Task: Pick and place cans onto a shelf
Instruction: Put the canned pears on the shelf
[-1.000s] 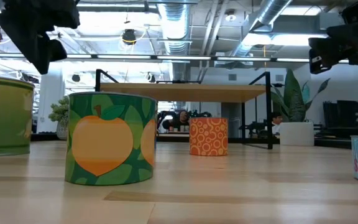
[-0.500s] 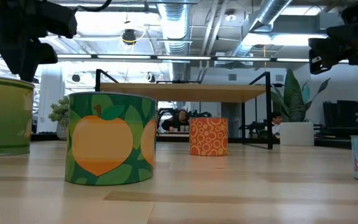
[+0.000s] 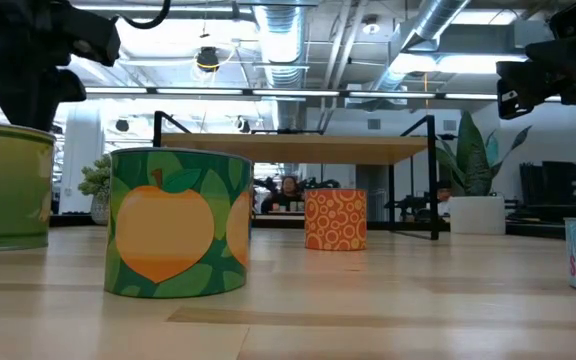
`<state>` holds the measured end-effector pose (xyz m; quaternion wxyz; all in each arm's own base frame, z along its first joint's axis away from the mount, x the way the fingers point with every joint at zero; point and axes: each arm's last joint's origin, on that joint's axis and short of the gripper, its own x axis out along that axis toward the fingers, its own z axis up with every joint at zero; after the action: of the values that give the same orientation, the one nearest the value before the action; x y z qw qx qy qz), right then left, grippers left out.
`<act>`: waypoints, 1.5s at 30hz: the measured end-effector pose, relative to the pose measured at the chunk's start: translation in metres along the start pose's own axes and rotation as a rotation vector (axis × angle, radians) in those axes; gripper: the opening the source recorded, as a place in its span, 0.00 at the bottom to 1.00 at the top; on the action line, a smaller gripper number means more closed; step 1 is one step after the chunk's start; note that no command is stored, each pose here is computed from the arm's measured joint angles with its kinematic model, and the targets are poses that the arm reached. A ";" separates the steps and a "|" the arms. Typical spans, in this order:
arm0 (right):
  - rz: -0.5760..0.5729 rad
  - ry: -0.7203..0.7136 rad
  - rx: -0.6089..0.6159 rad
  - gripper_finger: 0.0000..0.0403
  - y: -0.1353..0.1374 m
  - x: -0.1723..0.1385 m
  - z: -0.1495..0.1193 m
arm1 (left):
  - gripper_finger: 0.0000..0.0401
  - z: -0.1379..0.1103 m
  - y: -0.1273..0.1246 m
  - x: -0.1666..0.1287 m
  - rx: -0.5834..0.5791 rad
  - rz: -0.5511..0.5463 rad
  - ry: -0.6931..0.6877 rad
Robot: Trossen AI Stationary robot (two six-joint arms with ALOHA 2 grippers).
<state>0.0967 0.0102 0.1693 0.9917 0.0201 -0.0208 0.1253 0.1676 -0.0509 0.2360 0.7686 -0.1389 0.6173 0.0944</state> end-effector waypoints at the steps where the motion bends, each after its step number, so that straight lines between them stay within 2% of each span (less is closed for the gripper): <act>1: 0.000 0.000 0.000 0.45 0.000 0.000 0.000 | 0.40 0.000 0.000 0.001 0.000 0.006 0.001; 10: 0.000 0.000 0.000 0.45 0.000 0.000 0.000 | 0.40 0.002 -0.002 0.008 0.004 0.057 0.027; 25: 0.000 0.000 0.000 0.45 0.000 0.000 0.000 | 0.39 0.003 -0.004 0.010 0.012 0.059 0.036; 28: 0.000 0.000 0.000 0.45 0.000 0.000 0.000 | 0.34 0.003 -0.004 0.010 0.015 0.058 0.036; 40: 0.001 0.000 0.000 0.45 0.000 0.000 0.000 | 0.02 0.003 -0.004 0.010 0.016 0.058 0.036; 45: 0.001 0.000 0.000 0.45 0.000 0.000 0.000 | 0.01 0.003 -0.003 0.010 0.033 0.060 0.035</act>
<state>0.0967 0.0102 0.1693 0.9917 0.0199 -0.0208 0.1256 0.1738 -0.0533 0.2274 0.7567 -0.1092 0.6361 0.1045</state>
